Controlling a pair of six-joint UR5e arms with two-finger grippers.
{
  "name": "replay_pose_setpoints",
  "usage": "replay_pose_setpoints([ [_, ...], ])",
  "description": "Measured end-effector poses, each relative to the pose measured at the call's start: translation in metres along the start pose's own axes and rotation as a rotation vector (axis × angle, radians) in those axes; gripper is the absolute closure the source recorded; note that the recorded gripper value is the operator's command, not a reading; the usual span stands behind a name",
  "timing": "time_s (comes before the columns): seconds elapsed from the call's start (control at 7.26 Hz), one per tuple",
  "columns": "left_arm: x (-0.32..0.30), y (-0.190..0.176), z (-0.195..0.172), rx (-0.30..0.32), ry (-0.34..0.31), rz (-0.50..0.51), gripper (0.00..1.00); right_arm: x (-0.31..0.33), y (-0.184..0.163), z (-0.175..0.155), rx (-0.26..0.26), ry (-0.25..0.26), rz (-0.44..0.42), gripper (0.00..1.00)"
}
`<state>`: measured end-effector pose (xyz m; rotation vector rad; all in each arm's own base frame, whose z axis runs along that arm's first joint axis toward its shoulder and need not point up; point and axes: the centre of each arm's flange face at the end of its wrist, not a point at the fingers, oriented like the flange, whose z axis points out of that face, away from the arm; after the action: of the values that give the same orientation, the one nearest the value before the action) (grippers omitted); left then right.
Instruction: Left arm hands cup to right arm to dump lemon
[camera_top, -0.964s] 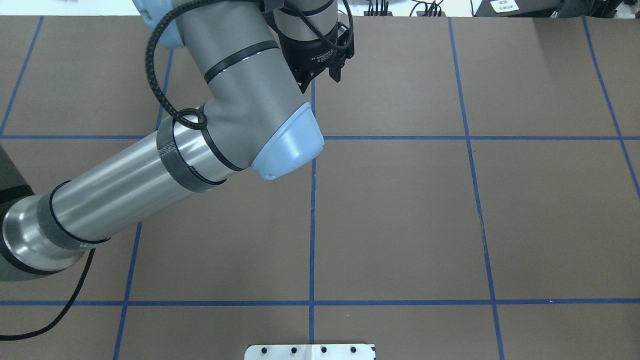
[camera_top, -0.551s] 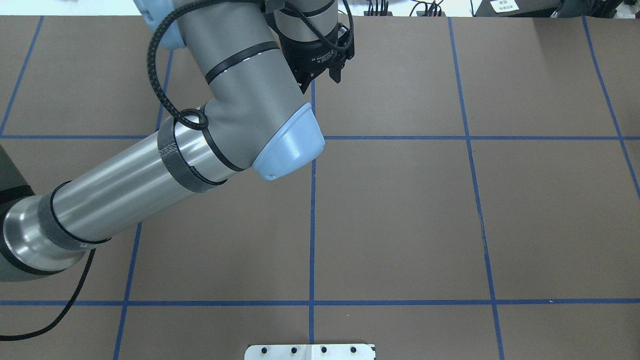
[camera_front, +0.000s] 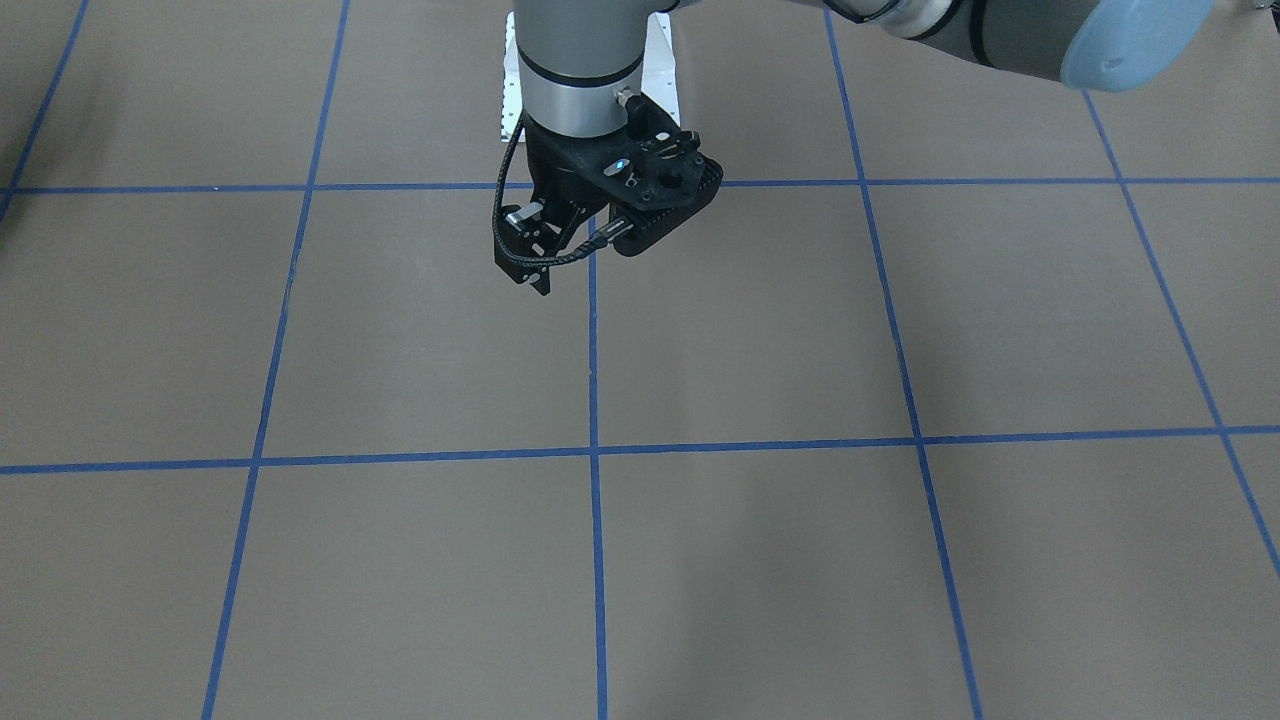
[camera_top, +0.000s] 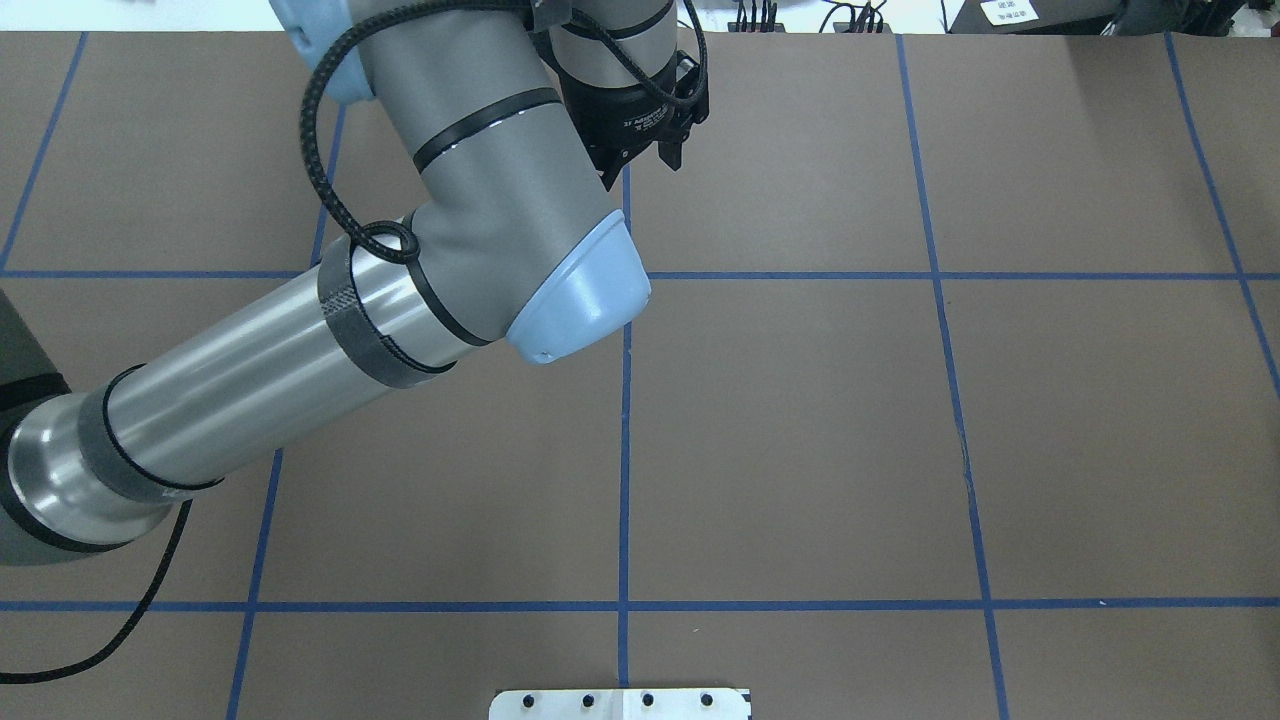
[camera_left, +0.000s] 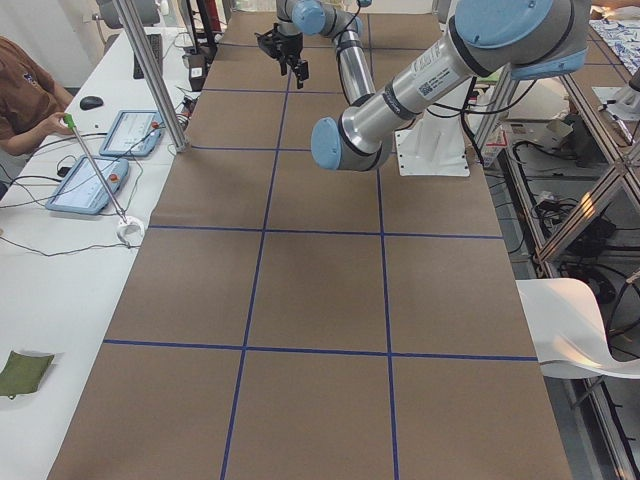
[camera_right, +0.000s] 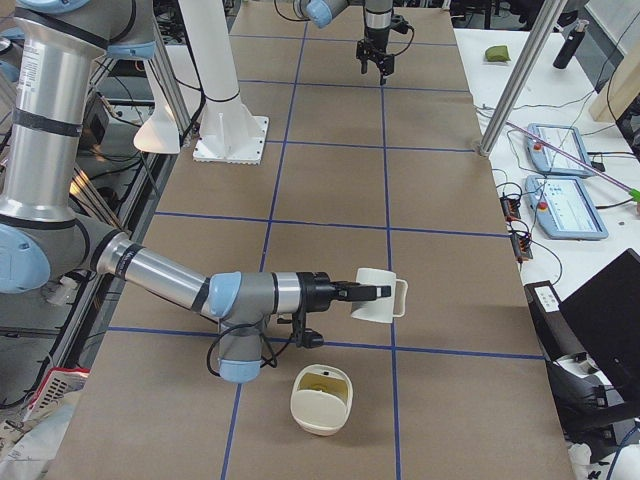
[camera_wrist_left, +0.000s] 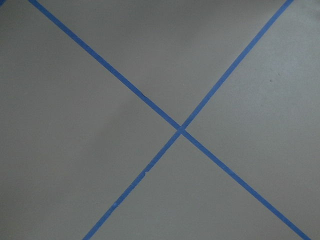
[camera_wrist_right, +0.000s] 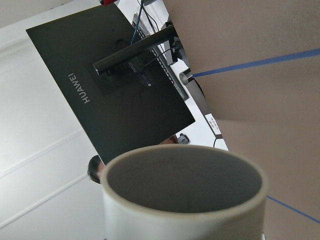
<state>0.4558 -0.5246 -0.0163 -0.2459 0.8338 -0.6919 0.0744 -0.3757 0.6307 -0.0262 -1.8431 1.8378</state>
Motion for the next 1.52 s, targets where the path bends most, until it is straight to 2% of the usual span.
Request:
replay_pose_setpoints([
  [0.28,0.000,0.000,0.000,0.000,0.000,0.004,0.00,-0.007,0.038,0.054,0.018,0.066,-0.296,0.74],
  [0.55,0.000,0.000,0.000,0.001,0.000,0.014,0.00,0.013,0.072,0.101,-0.034,0.130,-0.653,0.75],
  [0.69,0.000,0.000,0.001,0.001,0.000,0.032,0.00,0.025,0.092,0.127,-0.059,0.151,-0.822,0.80],
  [0.83,-0.001,0.001,0.001,-0.001,0.002,0.056,0.00,0.034,0.115,0.152,-0.088,0.166,-0.978,0.81],
  [0.96,-0.001,0.003,-0.001,-0.002,0.006,0.081,0.00,0.048,0.138,0.171,-0.123,0.170,-1.131,0.73],
  [1.24,0.000,0.002,-0.002,0.005,0.012,0.107,0.00,0.101,0.184,0.194,-0.159,0.122,-1.426,0.72],
  [1.38,0.000,0.001,-0.002,0.015,0.013,0.124,0.00,0.144,0.214,0.206,-0.139,0.086,-1.561,0.72],
  [1.52,0.001,-0.002,-0.002,0.028,0.013,0.143,0.00,0.191,0.261,0.220,-0.093,0.068,-1.655,0.72],
])
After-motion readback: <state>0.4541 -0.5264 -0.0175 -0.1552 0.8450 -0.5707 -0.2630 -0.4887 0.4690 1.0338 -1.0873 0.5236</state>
